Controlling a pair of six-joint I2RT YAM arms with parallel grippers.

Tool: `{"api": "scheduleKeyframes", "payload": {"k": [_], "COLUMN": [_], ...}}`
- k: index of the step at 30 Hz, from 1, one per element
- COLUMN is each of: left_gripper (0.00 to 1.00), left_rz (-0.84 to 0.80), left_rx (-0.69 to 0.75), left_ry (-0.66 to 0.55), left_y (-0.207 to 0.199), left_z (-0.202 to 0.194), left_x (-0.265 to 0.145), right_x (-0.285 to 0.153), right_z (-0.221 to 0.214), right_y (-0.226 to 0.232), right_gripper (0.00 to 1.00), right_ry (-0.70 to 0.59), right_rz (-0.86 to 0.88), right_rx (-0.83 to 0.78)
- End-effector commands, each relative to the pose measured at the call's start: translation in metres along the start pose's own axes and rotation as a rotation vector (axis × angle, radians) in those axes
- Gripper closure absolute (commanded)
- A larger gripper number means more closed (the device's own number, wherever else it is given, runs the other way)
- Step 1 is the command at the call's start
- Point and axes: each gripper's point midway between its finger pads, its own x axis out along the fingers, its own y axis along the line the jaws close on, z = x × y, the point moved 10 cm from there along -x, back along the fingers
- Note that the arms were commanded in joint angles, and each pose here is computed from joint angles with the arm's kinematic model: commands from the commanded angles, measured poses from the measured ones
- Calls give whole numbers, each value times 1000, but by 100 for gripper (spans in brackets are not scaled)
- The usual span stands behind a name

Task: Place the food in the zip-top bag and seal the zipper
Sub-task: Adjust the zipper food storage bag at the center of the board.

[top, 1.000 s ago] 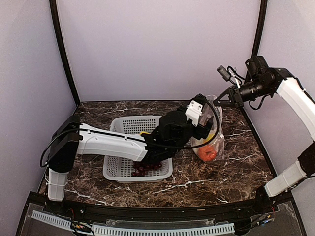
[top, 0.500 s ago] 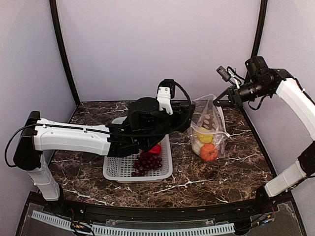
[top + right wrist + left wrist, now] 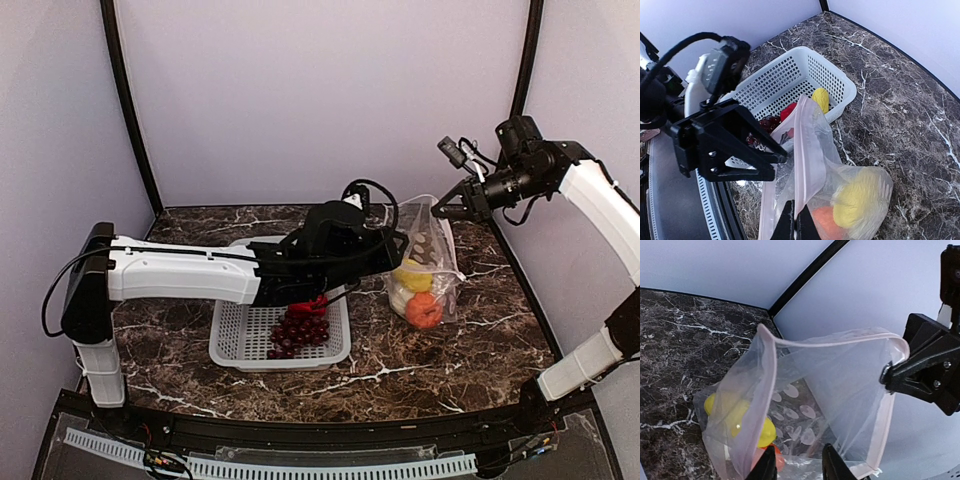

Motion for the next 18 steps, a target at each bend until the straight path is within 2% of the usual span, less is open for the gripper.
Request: {"api": "scheduleKeyframes", "payload": {"k": [1, 2, 4, 6, 11, 18], "left_gripper": [75, 83, 93, 98, 99, 99], "left_rz": [-72, -109, -144, -172, -200, -231], "left_rx": [-212, -240, -264, -267, -188, -42], "left_ry": [108, 129, 155, 162, 138, 39], "left_y": [19, 19, 21, 17, -3, -18], "left_z": [2, 5, 3, 6, 34, 63], "left_x": [25, 29, 36, 38, 33, 13], "right_x": [0, 0, 2, 3, -11, -63], "right_z": [-2, -2, -3, -3, 12, 60], "right_y": [3, 2, -1, -6, -26, -32], "right_gripper": [100, 100, 100, 100, 100, 100], "right_ry": [-6, -3, 8, 24, 22, -131], "right_rz": [-26, -29, -51, -94, -266, -447], "right_rx": [-42, -41, -31, -19, 1, -65]}}
